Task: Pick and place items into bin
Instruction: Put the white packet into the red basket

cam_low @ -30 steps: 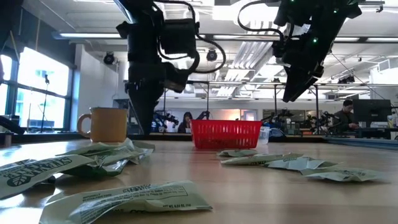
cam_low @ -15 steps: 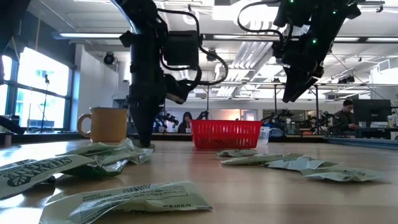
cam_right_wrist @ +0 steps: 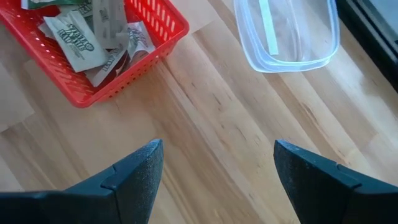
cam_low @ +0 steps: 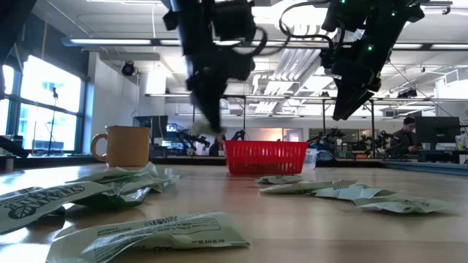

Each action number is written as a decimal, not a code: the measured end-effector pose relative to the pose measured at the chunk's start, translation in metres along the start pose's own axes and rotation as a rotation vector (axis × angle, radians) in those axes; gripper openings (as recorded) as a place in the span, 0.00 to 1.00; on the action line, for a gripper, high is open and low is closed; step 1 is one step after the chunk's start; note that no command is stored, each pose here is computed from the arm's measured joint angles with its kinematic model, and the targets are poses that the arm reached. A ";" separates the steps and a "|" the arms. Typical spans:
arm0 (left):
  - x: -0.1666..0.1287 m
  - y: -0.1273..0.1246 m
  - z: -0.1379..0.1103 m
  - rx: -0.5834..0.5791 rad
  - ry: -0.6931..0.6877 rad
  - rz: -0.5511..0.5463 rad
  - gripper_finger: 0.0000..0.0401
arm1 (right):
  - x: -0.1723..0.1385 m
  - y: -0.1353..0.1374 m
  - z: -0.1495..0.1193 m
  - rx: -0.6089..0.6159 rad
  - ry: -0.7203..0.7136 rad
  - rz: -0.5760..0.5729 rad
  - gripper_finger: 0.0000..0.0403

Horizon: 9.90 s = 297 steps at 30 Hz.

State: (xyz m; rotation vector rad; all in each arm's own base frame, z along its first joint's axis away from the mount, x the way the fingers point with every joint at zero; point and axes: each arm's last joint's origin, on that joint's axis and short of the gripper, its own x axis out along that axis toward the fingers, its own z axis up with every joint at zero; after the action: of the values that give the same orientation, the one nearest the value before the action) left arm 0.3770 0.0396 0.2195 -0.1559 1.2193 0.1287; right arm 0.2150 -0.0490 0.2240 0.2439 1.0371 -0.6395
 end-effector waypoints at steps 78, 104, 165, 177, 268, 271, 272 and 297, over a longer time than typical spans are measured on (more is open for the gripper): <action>-0.005 0.032 0.017 0.267 -0.355 0.018 0.30 | 0.000 0.003 -0.002 -0.006 0.048 0.095 0.73; -0.060 0.009 -0.135 0.085 -0.173 0.020 0.43 | 0.026 0.160 -0.047 0.499 0.292 0.302 0.73; -0.090 0.001 -0.162 -0.193 -0.165 -0.125 0.42 | 0.056 0.091 0.103 0.092 0.097 -0.009 0.43; -0.072 -0.041 -0.151 0.473 -0.235 -0.210 0.42 | 0.005 0.173 0.049 -0.120 0.081 0.135 0.76; -0.044 0.023 -0.001 0.242 -0.150 -0.060 0.62 | -0.068 0.249 -0.104 -0.187 0.114 0.086 0.83; -0.059 0.012 -0.014 0.251 -0.121 -0.084 0.59 | -0.053 0.262 -0.115 -0.323 0.121 0.094 0.83; -0.064 0.008 -0.019 0.259 -0.111 -0.085 0.58 | -0.048 0.264 -0.117 -0.346 0.143 0.092 0.83; -0.043 -0.038 -0.150 -0.010 0.040 -0.182 0.40 | 0.010 0.273 -0.071 -0.510 0.279 0.319 0.80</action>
State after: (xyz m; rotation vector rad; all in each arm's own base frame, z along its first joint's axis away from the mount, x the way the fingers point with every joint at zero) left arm 0.2305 -0.0262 0.2114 -0.2781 1.2388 -0.0270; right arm 0.3309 0.1978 0.1511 0.0471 1.3580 -0.0401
